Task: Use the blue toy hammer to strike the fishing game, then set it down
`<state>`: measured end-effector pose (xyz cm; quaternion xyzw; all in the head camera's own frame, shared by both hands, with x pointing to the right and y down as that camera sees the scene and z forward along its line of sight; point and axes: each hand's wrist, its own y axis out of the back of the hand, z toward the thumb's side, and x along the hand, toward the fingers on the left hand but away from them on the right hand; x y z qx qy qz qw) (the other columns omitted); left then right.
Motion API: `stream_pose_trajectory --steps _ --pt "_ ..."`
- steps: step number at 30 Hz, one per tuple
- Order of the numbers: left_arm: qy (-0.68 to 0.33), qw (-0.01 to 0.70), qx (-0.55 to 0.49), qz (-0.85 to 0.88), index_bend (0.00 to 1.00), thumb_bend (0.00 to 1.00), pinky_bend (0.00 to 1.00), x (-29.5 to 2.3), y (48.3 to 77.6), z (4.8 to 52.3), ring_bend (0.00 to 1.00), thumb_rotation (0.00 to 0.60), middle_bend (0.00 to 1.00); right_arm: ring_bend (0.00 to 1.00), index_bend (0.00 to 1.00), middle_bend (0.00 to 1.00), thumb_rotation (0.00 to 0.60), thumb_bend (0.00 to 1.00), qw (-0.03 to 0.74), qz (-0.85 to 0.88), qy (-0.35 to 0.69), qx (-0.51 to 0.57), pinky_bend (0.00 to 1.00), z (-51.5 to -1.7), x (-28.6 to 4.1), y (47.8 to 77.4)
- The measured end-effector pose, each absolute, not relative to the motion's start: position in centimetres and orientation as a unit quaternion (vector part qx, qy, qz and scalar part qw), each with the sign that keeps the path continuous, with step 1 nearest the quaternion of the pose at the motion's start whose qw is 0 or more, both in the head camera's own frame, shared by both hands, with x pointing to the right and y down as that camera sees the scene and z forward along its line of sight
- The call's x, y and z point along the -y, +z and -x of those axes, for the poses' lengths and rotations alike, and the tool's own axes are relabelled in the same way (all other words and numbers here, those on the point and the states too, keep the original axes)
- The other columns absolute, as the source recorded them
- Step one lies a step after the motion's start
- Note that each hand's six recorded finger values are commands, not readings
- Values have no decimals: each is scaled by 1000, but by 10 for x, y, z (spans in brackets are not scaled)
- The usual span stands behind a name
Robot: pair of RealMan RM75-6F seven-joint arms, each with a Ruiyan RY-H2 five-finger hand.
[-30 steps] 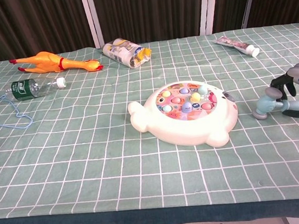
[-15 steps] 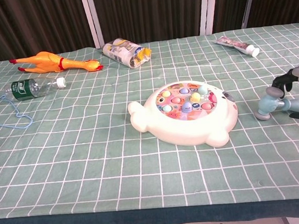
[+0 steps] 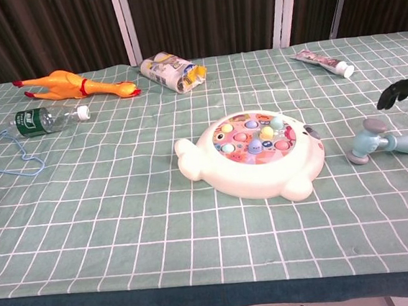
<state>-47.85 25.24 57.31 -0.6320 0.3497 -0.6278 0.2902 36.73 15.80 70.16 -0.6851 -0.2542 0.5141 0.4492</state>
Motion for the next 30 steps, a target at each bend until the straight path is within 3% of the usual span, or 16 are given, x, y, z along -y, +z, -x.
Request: stream_pose_trajectory --steps 3,8,11,19,30 --pt "-627 294 -350 631 228 444 252 -253 572 478 63 600 110 321 406 398 600 263 450 676 508 288 634 -372 -159 683" --pt "-627 300 -346 630 228 444 252 -255 571 476 63 600 110 192 326 306 600 262 445 657 508 335 287 -381 -170 643" --pt "-628 306 -343 628 228 444 252 -256 570 475 64 600 110 113 249 233 600 261 431 644 523 355 183 -389 -180 618" --pt "-625 322 -335 627 225 445 252 -260 568 469 64 600 111 69 164 171 600 261 386 556 619 398 167 -444 -212 552" --pt "-622 325 -332 631 218 445 252 -260 572 465 63 600 111 68 163 171 600 261 400 551 613 400 167 -441 -219 549"
